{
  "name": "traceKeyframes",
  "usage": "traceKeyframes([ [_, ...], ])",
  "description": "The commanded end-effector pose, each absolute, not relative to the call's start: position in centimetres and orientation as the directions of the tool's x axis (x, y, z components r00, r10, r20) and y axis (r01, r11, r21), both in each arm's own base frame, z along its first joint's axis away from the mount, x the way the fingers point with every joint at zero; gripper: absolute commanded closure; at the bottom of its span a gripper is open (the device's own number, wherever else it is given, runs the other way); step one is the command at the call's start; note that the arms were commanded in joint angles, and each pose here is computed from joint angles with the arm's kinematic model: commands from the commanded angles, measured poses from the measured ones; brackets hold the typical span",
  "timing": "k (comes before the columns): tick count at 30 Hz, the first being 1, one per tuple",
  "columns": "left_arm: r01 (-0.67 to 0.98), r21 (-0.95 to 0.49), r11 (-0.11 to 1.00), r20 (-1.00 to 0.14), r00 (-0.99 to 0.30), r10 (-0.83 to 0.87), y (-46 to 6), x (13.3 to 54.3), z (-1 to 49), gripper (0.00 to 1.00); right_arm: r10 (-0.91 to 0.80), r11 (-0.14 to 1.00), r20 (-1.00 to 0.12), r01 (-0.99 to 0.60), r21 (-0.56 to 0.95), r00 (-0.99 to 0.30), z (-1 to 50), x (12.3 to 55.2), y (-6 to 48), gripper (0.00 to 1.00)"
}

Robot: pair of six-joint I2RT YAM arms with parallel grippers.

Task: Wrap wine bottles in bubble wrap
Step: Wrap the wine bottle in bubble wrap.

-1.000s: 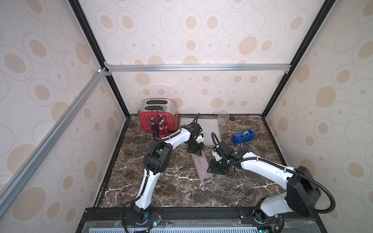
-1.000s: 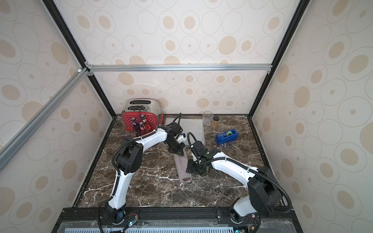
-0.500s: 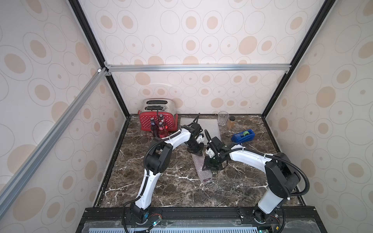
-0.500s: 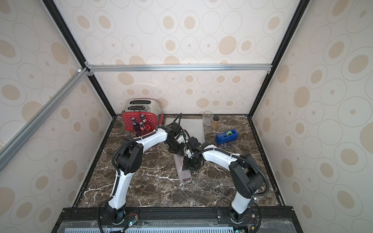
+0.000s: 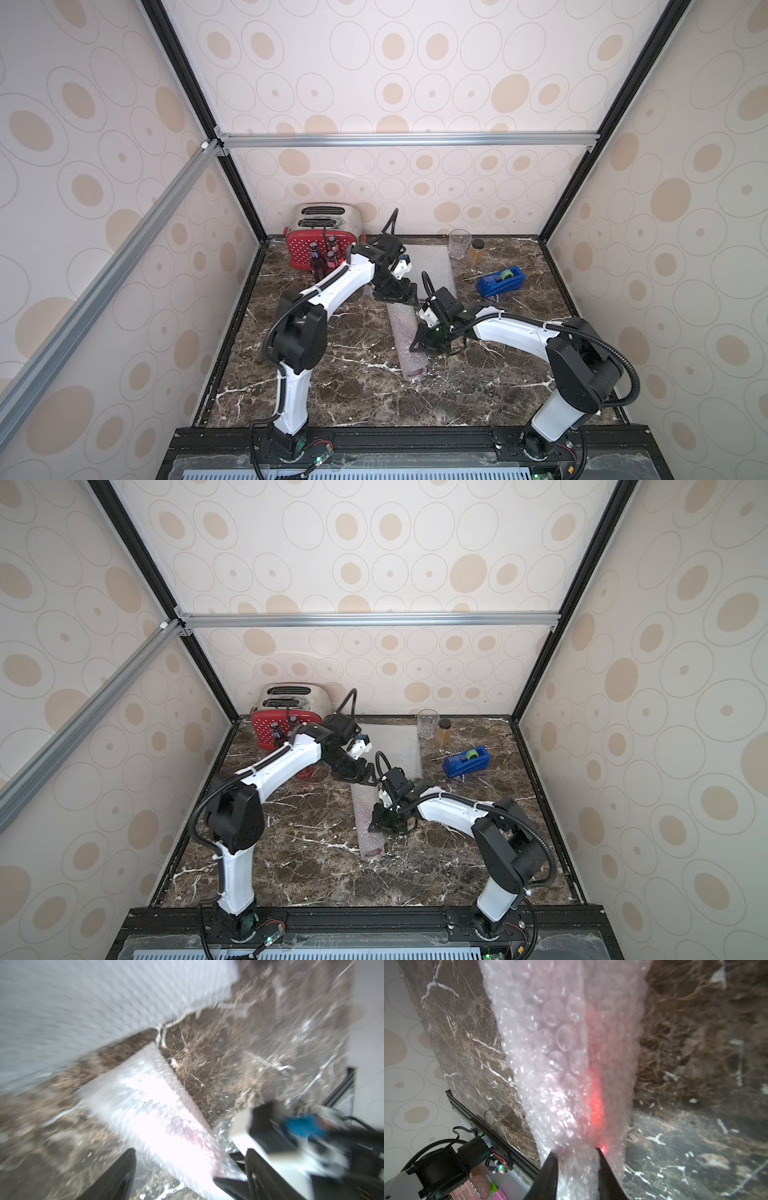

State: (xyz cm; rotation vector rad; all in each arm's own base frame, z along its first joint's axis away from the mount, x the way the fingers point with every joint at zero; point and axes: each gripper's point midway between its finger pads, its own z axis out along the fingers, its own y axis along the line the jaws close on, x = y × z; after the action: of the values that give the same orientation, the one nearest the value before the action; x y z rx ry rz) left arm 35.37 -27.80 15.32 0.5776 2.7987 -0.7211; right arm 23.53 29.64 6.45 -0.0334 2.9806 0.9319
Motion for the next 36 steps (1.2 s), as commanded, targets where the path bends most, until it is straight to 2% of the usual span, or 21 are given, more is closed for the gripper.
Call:
traceKeyframes([
  [1,0.389,-0.39,0.835,-0.311,-0.909,0.278,-24.3,33.5,16.8,0.16,0.007,0.858,0.034,0.023,0.514,-0.999,3.6,22.0,29.4,0.71],
  [4,0.35,-0.414,0.841,-0.301,-0.924,0.237,-23.0,31.7,14.7,0.15,0.018,0.852,0.027,0.03,0.522,-0.999,3.6,22.0,29.9,0.71],
  [6,0.327,-0.486,0.81,-0.273,-0.938,0.215,-23.8,30.6,13.1,0.15,0.021,0.849,0.022,0.03,0.527,-1.0,3.5,22.0,30.4,0.71],
  [13,0.295,-0.561,0.774,-0.203,-0.955,0.217,-27.0,31.7,10.6,0.15,0.017,0.853,0.018,0.024,0.522,-1.0,3.4,21.9,31.1,0.71],
  [16,0.271,-0.545,0.794,-0.14,-0.962,0.232,-27.4,31.1,8.4,0.15,0.023,0.854,0.015,0.027,0.52,-1.0,3.4,21.8,31.0,0.71],
  [20,0.246,-0.461,0.853,-0.073,-0.968,0.24,-26.2,29.9,5.3,0.24,0.028,0.853,0.009,0.028,0.521,-1.0,3.6,21.7,30.9,0.7],
  [23,0.256,-0.411,0.875,-0.063,-0.965,0.253,-25.2,29.6,4.2,0.33,0.023,0.853,0.004,0.022,0.522,-1.0,4.2,21.5,30.7,0.66],
  [29,0.266,-0.426,0.864,-0.068,-0.962,0.263,-25.2,29.4,3.8,0.37,0.009,0.854,-0.03,-0.008,0.52,-1.0,6.3,21.1,29.6,0.6],
  [32,0.263,-0.434,0.862,-0.069,-0.963,0.259,-25.1,29.4,3.8,0.37,0.014,0.849,-0.031,-0.004,0.528,-0.999,6.7,21.0,29.2,0.62],
  [36,0.261,-0.449,0.855,-0.075,-0.964,0.255,-25.1,29.5,4.0,0.37,0.011,0.851,-0.01,0.004,0.526,-1.0,5.9,20.7,29.1,0.69],
])
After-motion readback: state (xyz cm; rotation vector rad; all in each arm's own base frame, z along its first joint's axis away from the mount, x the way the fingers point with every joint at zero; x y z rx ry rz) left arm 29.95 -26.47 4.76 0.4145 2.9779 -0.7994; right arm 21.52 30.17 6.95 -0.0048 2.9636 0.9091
